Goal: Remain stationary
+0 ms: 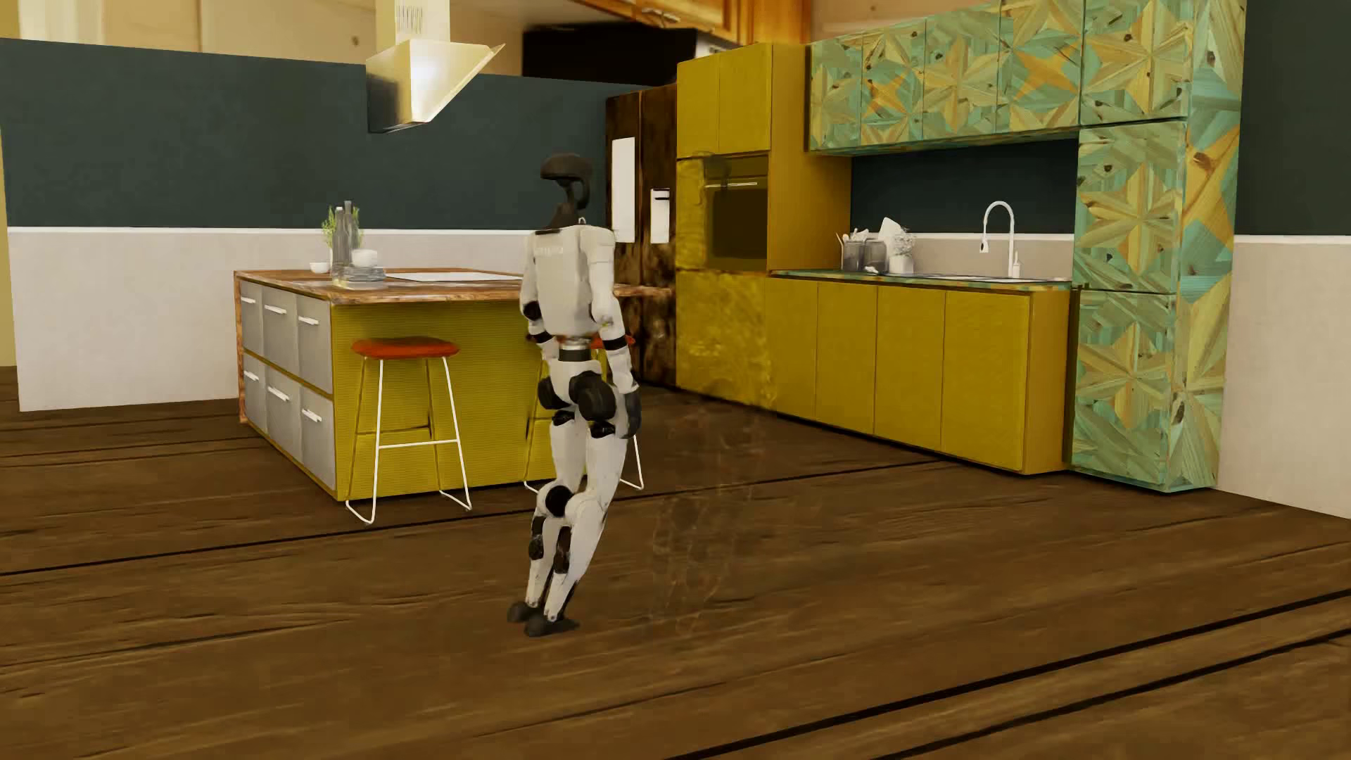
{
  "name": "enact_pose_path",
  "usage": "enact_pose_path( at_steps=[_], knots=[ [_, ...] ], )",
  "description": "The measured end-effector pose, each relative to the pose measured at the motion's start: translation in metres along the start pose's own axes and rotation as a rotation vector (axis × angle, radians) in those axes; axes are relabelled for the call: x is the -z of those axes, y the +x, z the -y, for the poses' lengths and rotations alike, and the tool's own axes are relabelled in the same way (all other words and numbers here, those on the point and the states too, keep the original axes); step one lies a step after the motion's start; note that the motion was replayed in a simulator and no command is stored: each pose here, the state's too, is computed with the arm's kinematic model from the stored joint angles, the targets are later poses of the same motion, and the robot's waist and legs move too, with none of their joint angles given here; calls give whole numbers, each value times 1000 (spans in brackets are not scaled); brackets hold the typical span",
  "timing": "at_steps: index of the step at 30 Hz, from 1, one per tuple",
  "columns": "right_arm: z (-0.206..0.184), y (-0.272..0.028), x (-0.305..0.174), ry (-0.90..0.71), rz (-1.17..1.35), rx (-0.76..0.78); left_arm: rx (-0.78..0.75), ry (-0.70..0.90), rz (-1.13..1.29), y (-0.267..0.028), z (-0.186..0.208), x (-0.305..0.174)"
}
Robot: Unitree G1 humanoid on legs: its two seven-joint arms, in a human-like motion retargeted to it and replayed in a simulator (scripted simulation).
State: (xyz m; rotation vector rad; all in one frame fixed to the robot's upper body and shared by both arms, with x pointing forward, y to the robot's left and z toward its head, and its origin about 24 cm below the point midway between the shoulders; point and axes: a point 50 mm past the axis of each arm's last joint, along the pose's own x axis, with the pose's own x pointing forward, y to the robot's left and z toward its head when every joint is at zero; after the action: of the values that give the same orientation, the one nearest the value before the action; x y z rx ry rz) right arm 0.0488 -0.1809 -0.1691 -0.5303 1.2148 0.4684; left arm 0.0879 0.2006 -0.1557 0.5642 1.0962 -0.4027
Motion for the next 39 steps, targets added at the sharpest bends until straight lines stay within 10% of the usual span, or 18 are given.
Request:
enact_pose_path(
  at_steps=[39],
  knots=[
    [1,1,-6,-18,18,-2,11,16,4,1,2,-3]
  ],
)
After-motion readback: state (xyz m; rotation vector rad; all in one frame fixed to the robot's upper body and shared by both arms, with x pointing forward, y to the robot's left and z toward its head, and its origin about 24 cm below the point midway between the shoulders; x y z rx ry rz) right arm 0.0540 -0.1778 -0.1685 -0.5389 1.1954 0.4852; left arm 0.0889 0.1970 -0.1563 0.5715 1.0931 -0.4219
